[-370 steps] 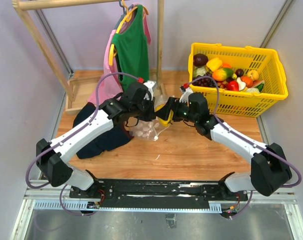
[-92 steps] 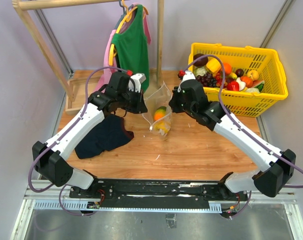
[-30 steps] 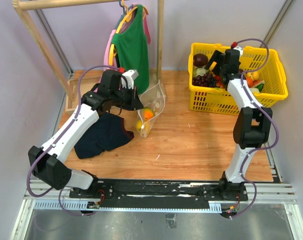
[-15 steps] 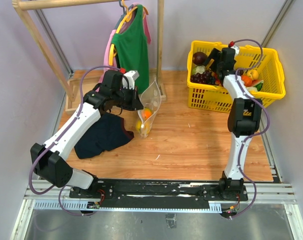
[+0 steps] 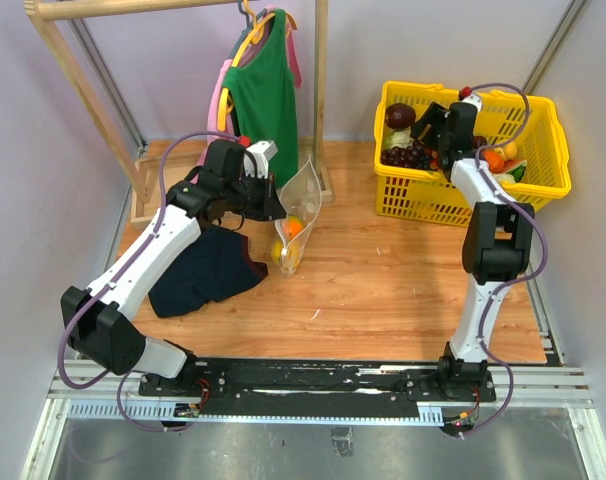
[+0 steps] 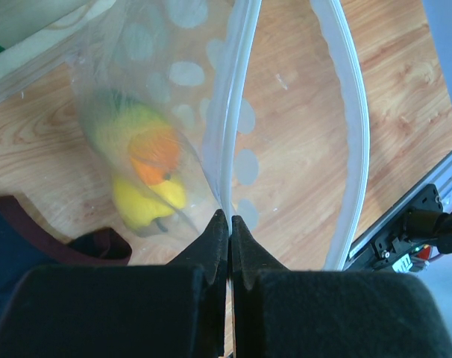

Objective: Place the food in the zip-top bag and seal the zipper
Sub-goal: Pick up the fake vegetable from the bin.

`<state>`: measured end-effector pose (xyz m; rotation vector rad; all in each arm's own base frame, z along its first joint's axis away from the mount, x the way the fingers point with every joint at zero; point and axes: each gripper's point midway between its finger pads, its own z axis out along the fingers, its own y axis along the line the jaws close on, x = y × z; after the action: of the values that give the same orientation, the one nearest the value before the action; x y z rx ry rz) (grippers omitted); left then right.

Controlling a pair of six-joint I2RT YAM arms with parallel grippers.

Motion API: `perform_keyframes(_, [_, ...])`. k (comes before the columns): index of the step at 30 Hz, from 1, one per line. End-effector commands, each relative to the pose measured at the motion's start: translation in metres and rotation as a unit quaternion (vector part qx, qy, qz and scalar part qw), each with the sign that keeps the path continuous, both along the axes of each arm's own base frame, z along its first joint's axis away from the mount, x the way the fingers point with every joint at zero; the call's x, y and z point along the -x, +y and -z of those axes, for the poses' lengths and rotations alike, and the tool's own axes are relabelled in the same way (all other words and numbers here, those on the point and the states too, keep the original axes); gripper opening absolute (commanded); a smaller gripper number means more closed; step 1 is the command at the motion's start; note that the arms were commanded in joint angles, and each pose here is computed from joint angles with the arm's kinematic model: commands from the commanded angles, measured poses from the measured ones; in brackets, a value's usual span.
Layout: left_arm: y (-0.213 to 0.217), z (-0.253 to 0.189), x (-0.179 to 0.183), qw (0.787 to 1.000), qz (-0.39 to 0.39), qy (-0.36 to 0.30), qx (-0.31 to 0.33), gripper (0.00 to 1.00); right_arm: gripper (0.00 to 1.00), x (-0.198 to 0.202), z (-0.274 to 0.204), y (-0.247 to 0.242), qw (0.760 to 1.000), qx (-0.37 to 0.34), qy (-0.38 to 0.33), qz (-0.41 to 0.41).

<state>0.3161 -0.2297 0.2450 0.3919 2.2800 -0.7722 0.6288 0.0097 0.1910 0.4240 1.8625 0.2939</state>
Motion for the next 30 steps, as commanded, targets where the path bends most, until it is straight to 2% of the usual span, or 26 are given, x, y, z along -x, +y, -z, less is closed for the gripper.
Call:
perform_keyframes(1, [0.003,-0.005,-0.002,1.000,-0.001,-0.015,0.005,0.00,0.46,0.017,-0.071,-0.007,0.996,0.027,-0.079,-0.009])
perform_keyframes(8, [0.004,-0.008,-0.002,1.000,-0.002,-0.019,0.008,0.00,0.35,0.047,-0.100,-0.006,0.993,0.054,-0.104,-0.020])
perform_keyframes(17, [0.005,-0.011,-0.003,1.000,-0.002,-0.019,0.015,0.00,0.31,0.089,-0.138,0.008,0.988,0.069,-0.132,-0.050])
perform_keyframes(30, [0.005,-0.018,-0.001,0.999,0.003,-0.022,0.034,0.00,0.31,0.182,-0.186,0.099,0.966,0.064,-0.198,-0.156])
